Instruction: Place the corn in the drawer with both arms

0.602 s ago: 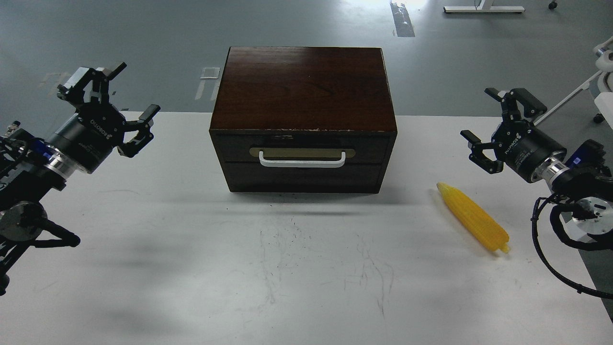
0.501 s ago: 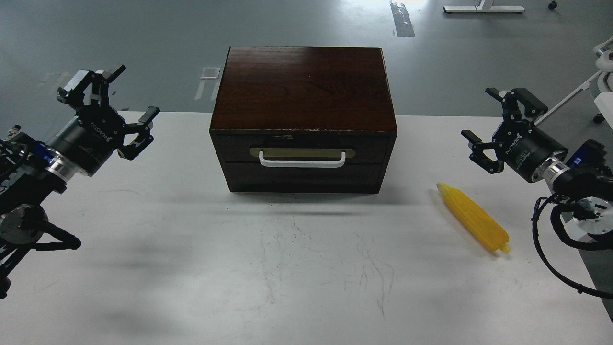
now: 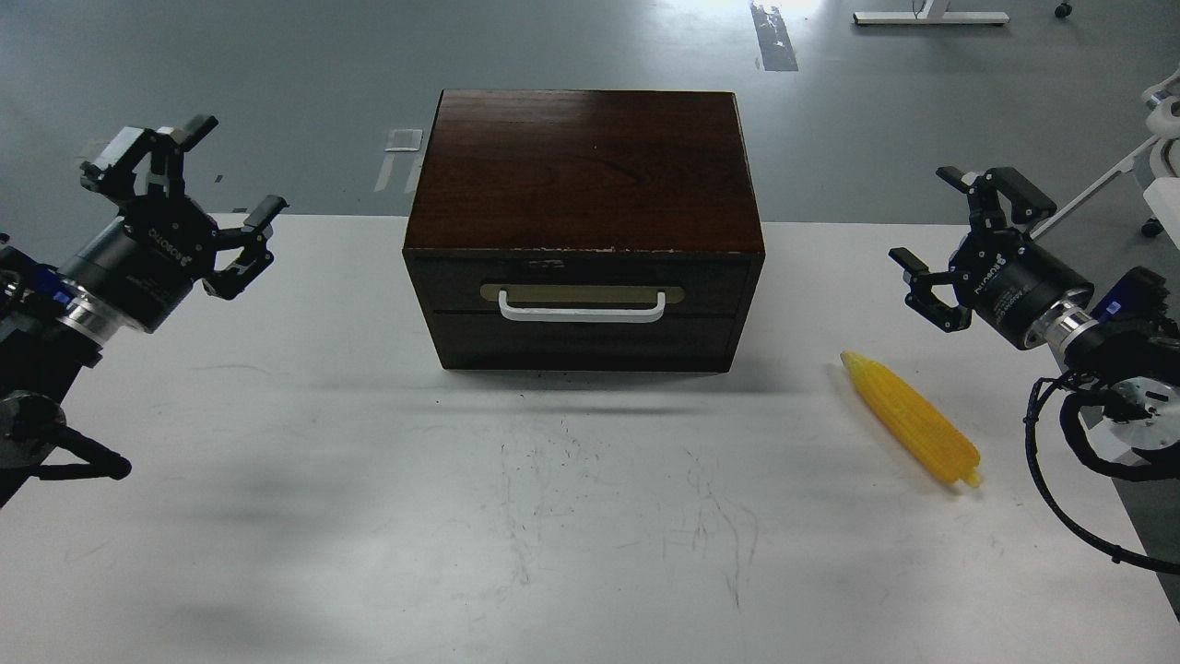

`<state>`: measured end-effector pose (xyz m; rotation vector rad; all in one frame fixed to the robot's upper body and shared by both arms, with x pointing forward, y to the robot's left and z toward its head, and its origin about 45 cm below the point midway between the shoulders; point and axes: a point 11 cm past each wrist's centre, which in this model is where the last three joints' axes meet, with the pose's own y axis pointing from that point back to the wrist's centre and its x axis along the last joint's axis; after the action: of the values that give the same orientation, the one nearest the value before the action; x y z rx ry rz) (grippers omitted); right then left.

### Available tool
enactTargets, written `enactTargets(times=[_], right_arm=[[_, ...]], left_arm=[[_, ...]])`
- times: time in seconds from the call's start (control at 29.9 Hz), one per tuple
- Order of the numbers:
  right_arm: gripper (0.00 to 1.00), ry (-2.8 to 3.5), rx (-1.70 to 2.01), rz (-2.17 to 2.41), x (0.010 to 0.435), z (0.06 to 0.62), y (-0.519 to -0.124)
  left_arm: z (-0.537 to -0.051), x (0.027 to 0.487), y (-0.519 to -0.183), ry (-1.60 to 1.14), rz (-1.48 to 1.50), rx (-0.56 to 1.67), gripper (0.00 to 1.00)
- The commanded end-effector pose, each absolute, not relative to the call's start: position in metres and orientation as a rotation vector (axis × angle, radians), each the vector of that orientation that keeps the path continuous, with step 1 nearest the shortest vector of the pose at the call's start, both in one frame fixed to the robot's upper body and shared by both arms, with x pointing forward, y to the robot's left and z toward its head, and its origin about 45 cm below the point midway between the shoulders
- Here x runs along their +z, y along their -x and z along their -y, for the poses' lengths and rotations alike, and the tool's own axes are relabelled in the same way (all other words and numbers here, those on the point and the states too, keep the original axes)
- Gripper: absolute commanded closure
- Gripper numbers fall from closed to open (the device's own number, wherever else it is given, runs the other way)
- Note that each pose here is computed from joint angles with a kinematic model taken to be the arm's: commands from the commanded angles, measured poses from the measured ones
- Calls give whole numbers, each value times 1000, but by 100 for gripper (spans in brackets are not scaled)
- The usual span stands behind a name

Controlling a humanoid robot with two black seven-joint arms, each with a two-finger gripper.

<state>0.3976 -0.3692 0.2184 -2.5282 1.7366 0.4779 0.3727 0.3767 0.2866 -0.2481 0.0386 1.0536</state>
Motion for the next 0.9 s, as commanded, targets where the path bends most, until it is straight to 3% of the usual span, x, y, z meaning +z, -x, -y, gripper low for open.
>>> enactTargets(times=[0.0,0.27,0.4,0.64,0.87], right_arm=[[0,2528,469,-1741,221,372,-398],[0,2525,459,-1748,223,375,-399],[0,2525,459,-1751,223,375,-398],[0,2524,455,-1764,222,378,-399],[0,2517,449,-1784,223,385,-397]], left_arm=[[-346,327,-370,56,232,850,1],[-248,373,-355,-361,911,367,1],[-192,382,-354,-434,1125,160,1],[-94,356,-356,-662,1426,-314,1],[-71,325,-373,-797,1531,-439,1]])
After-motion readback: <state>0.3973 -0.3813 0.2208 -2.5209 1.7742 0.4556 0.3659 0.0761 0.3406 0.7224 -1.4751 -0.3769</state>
